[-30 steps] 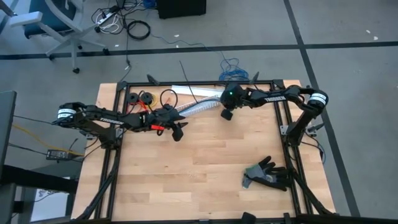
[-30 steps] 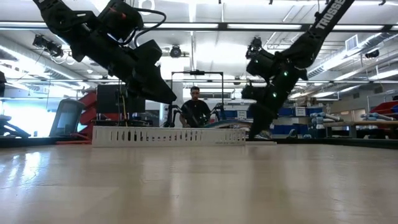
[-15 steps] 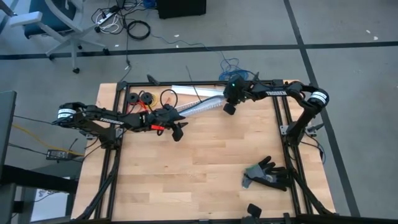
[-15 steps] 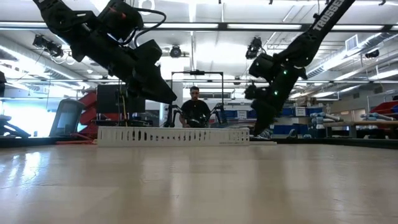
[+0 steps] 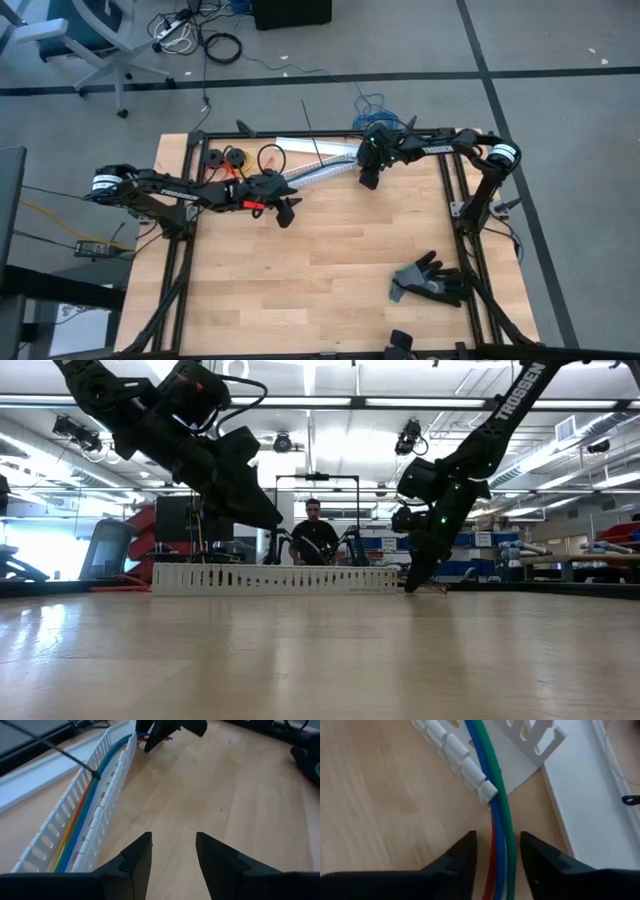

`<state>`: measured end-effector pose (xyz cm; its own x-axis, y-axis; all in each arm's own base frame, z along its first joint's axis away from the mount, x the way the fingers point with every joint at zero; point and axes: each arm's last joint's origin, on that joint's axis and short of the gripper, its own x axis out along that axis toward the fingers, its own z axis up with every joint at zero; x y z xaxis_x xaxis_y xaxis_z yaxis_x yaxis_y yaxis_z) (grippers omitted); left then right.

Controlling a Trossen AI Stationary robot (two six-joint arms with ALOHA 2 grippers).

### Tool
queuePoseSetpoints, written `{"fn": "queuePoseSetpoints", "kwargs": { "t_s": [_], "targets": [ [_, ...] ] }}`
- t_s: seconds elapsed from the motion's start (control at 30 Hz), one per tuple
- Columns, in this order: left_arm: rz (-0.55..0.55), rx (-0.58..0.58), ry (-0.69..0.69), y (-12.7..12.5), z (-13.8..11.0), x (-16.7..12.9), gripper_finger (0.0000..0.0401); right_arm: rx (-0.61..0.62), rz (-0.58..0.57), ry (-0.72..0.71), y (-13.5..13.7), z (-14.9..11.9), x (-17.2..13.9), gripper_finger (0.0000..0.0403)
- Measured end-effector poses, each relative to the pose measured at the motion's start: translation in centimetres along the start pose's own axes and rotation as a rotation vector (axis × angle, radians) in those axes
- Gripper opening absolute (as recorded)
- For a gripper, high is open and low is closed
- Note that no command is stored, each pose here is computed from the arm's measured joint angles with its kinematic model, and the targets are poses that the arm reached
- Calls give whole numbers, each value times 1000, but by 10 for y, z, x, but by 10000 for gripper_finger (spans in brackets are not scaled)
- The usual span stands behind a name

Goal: Ziptie cables
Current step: Put the zip tied cables in the cable duct

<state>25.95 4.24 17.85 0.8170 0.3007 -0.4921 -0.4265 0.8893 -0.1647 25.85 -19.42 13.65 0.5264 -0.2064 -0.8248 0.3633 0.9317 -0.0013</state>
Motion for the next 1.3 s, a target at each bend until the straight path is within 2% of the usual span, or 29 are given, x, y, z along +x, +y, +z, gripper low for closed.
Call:
{"fn": "queuePoseSetpoints", "kwargs": {
  "t_s": [0.1, 0.23, 0.33, 0.47, 0.6, 0.73, 0.97, 1.07, 1.23, 1.3],
  "targets": [
    [7, 27, 22, 1, -2, 0, 162, -8, -34, 3, -1, 1, -3, 175],
    [13, 61, 34, 2, -3, 0, 162, -14, -97, -27, 0, 8, -24, 208],
    [31, 65, 35, 2, -4, 0, 162, -5, -119, -84, 2, 15, -49, 221],
    [95, 98, 23, 4, -3, 0, 162, 86, -111, -173, 8, 22, -79, 222],
    [172, 174, 15, 7, -3, 0, 162, 102, -34, -188, 23, 23, -93, 193],
    [220, 264, 32, 9, -2, -1, 162, 65, 24, -128, 43, 20, -92, 137],
    [332, 282, 300, 22, 35, -8, 156, -25, 102, -130, 78, 25, -80, 29],
    [364, 313, 356, 31, 51, -13, 125, -79, 128, -184, 91, 32, -67, 6],
    [318, 402, 394, 44, 57, -13, 18, -164, 149, -322, 107, 45, -40, 13],
    [291, 389, 390, 48, 59, -12, 9, -183, 145, -372, 109, 49, -33, 6]
  ]
}}
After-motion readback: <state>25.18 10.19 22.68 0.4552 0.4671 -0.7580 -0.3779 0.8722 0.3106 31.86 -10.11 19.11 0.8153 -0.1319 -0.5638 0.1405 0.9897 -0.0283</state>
